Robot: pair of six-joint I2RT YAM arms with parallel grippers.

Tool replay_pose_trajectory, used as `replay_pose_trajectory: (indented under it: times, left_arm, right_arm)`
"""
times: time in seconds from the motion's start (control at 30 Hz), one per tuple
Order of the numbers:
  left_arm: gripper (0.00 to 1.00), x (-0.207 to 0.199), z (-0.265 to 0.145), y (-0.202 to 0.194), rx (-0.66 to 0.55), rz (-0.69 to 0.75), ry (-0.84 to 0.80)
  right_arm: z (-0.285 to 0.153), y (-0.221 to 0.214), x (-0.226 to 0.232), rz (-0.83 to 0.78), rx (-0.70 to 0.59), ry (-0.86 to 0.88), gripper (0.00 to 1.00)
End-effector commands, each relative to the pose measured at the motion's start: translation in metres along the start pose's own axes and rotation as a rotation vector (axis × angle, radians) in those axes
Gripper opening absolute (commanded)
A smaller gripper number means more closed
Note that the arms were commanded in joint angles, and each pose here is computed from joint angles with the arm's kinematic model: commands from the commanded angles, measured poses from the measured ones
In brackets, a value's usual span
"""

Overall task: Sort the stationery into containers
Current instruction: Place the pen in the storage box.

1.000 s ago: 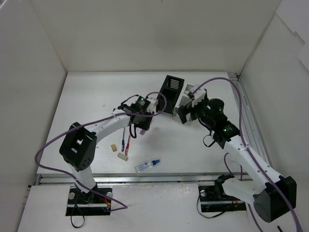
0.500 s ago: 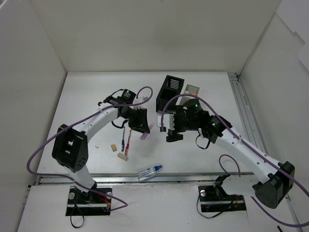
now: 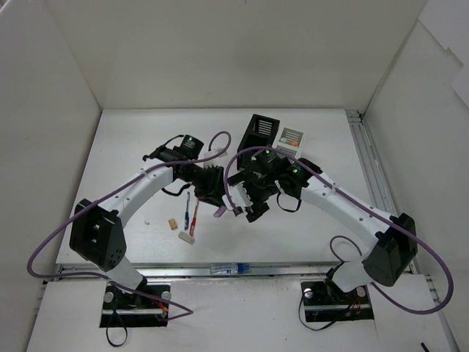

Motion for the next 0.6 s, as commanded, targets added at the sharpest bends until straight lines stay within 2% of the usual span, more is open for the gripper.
replay_pose_trajectory:
  times: [0.0,0.2,0.33,0.5,0.57]
  left_arm:
    - [0.0,-0.024,-0.012,0.003,-0.02,0.061,-0.066]
    - [0.0,-0.03,-0.016,0.003,-0.042,0.081,-0.083]
    - [0.0,-0.029,-0.015,0.004,-0.04,0.073,-0.074]
    - [0.0,-0.036,-0.017,0.008,-0.057,0.107,-0.114]
    - [0.0,-0.038,-0.02,0.008,-0.07,0.121,-0.111]
  right_arm:
    - [0.001,0.025,-0.012,-0.052,-0.142,0.0,0.77]
    - [0.024,0.028,-0.011,0.006,-0.235,0.045,0.64]
    - [0.033,0.031,-0.015,0.036,-0.29,0.04,0.44]
    - [0.041,0.03,-0.02,0.069,-0.307,-0.008,0.32]
    - [0.044,0.028,-0.027,0.082,-0.301,-0.048,0.24]
Point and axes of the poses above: each gripper's point midway between its finger pads, its own z axis out along the fingers, its own x axis along the line the jaws close on, y = z × x, the point moved 4 cm from there along -z, back along the fingers, and after that the axes turned 3 degrees about -z, right-handed, at the moved point
